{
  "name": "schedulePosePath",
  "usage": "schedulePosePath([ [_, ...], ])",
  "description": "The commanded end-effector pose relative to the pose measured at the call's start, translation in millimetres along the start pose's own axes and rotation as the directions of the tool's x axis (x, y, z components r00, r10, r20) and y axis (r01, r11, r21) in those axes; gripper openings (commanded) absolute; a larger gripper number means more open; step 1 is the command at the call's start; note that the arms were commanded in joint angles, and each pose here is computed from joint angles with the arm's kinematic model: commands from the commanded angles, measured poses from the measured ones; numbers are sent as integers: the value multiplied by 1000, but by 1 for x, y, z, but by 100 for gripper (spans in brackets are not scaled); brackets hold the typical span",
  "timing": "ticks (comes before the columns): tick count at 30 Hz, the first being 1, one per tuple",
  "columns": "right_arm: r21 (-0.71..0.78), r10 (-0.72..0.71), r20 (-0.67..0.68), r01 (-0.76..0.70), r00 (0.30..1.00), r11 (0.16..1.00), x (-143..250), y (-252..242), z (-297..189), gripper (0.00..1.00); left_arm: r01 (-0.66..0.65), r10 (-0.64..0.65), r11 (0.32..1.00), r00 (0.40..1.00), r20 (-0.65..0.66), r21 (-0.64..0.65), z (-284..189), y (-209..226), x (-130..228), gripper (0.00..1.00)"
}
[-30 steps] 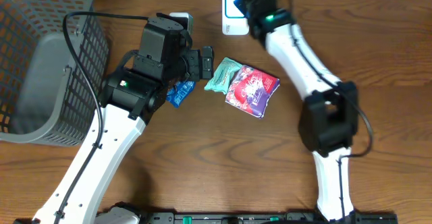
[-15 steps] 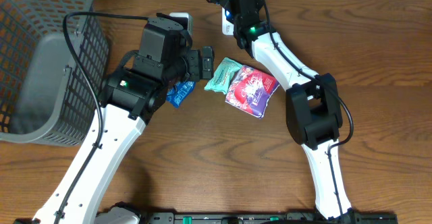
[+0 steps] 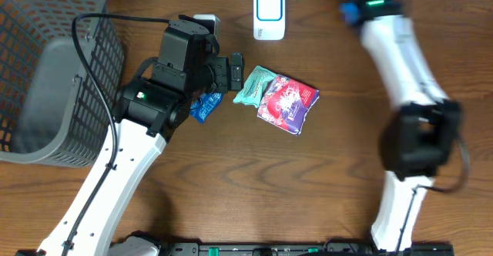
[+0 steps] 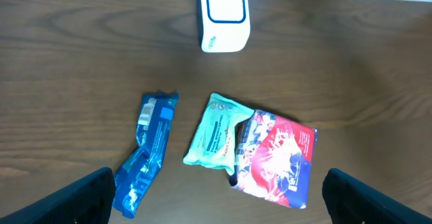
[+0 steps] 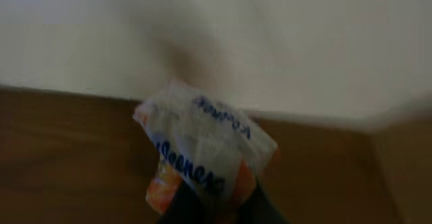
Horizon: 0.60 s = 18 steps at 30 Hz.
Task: Scan the item barcode
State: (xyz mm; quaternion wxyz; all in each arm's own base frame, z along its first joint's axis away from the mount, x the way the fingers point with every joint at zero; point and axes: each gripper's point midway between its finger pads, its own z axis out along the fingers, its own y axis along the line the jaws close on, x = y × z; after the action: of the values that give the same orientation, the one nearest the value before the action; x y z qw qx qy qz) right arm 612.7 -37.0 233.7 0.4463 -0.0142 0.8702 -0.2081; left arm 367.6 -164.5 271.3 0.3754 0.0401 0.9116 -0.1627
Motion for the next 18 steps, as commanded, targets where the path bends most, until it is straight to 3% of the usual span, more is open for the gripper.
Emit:
schedulePosePath([
  [1, 130, 267, -72, -256, 961, 958, 30, -85, 6, 1, 7, -6, 1000, 1000, 18, -10, -3, 1, -7, 98],
  [7, 272, 407, -244, -340, 880, 900, 123, -190, 23, 1, 7, -6, 1000, 1000, 18, -10, -3, 1, -7, 98],
  [14, 338, 534, -253, -443, 807, 830, 191, -269, 30, 3, 7, -6, 1000, 1000, 18, -10, -3, 1, -7, 98],
  [18, 402, 563, -237, -448, 791, 799, 227, -307, 29, 15, 7, -6, 1000, 1000, 18, -10, -3, 1, -7, 98],
])
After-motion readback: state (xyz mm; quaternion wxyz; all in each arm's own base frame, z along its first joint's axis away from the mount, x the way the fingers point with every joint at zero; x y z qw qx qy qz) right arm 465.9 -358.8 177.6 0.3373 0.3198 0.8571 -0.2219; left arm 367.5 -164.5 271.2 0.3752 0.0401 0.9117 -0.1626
